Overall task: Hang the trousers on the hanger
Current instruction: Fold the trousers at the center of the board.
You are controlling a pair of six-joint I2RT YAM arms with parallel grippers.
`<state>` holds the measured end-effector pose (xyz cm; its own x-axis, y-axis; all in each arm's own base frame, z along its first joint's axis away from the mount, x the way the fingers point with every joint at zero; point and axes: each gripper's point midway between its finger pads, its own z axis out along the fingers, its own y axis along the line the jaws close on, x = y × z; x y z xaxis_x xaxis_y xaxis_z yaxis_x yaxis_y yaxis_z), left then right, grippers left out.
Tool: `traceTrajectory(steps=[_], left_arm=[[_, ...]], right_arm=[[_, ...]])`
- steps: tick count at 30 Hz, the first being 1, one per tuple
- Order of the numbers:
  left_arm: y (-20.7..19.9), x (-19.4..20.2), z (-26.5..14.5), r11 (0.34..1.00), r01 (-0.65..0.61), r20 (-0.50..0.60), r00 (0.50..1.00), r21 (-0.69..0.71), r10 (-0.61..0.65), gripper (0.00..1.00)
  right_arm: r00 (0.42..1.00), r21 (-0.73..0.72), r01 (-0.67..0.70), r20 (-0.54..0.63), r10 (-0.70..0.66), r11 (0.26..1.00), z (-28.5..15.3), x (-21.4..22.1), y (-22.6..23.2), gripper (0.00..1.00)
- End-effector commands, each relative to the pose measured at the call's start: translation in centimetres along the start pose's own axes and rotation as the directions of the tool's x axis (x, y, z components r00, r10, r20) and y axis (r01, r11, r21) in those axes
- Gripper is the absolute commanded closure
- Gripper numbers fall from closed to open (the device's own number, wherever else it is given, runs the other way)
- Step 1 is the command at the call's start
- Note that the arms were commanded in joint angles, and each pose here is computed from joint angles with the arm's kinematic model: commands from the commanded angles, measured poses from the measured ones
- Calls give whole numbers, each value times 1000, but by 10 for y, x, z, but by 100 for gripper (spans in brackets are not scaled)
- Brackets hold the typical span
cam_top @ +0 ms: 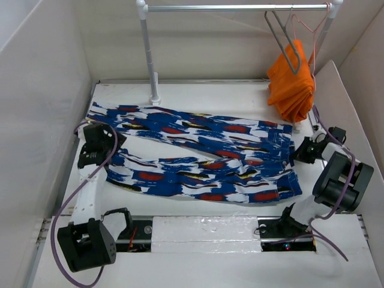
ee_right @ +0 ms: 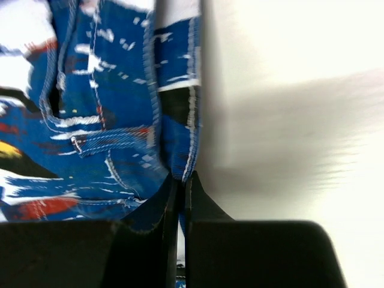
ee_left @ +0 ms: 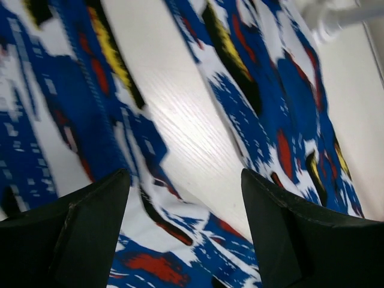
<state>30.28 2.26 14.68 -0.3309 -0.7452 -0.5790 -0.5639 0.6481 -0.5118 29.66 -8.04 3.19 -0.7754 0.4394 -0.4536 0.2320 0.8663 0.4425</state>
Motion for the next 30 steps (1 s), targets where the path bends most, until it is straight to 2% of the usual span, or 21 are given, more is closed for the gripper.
traceTrajectory(steps=[1,2,3,4,5,6,8,9,12,13,14,15,16,19,20,22,24,28,30], left_arm=[[30,-16,-2,992,20,4,1000,-123,-19,29],[36,-28,-5,983,44,39,999,-177,-38,31],[43,-29,-6,976,43,48,998,-211,-34,32],[46,-33,-5,971,56,66,997,-234,-42,32],[48,-37,-6,965,75,87,995,-249,-55,32],[55,-41,-6,955,86,115,992,-284,-55,32],[62,-43,-4,941,118,133,988,-317,-79,32],[69,-47,-3,932,138,144,985,-334,-94,32],[92,-42,7,910,180,109,983,-374,-150,32],[118,-45,10,876,239,106,971,-419,-214,32],[131,-37,12,862,266,75,963,-433,-259,33],[138,-31,13,859,282,37,955,-428,-295,34],[155,-32,11,827,320,54,941,-462,-334,34],[177,-35,3,777,319,119,945,-543,-305,34],[187,-33,2,759,337,135,938,-557,-318,34],[199,-25,3,736,366,135,925,-570,-356,34],[201,-23,9,740,372,125,921,-560,-368,34],[215,-13,18,701,361,103,918,-615,-382,37],[216,-11,25,708,364,96,916,-605,-389,40]], right_arm=[[975,78,60,211,-75,995,-31,-80,6,100],[966,110,61,245,-86,992,-46,-95,9,93],[967,123,50,244,-79,991,-48,-96,8,92],[955,128,76,275,-109,989,-59,-104,18,81],[947,127,101,291,-135,987,-63,-108,27,53],[947,119,113,289,-143,986,-69,-108,33,45],[941,68,160,292,-173,985,-77,-102,54,38],[951,23,160,265,-161,987,-71,-84,62,38],[939,-69,195,303,-165,978,-79,-57,91,38],[951,-100,175,275,-142,979,-71,-34,91,39],[937,-129,210,310,-162,969,-79,-27,104,41],[940,-175,229,294,-171,957,-78,-13,119,42],[937,-203,254,293,-189,946,-79,-2,130,44],[926,-294,329,288,-245,898,-86,38,163,59],[918,-307,353,297,-263,884,-87,49,168,61],[912,-346,386,280,-299,855,-84,67,177,59],[910,-386,407,253,-329,828,-80,84,179,53],[904,-396,428,186,-386,812,-74,105,171,48],[895,-396,445,167,-414,803,-74,111,167,47]])
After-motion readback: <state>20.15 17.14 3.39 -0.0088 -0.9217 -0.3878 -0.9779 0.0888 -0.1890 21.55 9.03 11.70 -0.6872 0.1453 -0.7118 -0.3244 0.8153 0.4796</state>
